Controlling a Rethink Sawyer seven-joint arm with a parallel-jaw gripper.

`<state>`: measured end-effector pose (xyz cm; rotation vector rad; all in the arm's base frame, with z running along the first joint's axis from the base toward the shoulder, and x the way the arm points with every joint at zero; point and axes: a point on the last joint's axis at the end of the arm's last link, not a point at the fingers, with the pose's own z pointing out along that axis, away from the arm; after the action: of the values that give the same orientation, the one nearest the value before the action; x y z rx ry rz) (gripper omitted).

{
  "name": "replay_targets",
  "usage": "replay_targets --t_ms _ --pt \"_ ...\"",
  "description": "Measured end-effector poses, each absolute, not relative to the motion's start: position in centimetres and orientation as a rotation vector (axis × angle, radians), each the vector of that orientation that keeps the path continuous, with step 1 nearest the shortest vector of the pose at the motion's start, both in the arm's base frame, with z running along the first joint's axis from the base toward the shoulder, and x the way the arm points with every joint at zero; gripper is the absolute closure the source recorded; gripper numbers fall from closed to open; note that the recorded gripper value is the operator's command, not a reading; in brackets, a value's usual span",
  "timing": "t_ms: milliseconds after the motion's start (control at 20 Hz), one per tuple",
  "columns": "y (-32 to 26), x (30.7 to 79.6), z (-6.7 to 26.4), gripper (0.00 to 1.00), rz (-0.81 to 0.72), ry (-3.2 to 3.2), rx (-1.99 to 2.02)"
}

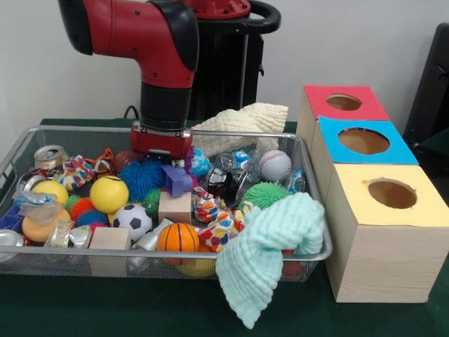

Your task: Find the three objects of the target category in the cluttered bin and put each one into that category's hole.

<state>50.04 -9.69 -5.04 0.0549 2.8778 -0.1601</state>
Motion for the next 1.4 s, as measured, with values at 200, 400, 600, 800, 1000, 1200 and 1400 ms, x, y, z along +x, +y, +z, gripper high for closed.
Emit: replay_targets --t_ms 200,400,600,800,1000,1200,1400 --pt "-8.7 50.5 -4.9 1.00 -0.156 2.878 0.086" --pt "-7.8 50.9 -4.9 1.00 -0.146 2.877 0.114" --pt "-6.6 51.6 -4.7 1.00 -0.133 2.865 0.151" --pt "-5.7 51.9 -4.7 1.00 -0.120 2.856 0.172" --pt "-3.7 51.8 -4.6 1.00 -0.098 2.857 0.218" --pt "-2.5 51.7 -4.3 1.00 -0.086 2.854 0.258" --pt "-1.6 51.6 -4.0 1.00 -0.077 2.847 0.301"
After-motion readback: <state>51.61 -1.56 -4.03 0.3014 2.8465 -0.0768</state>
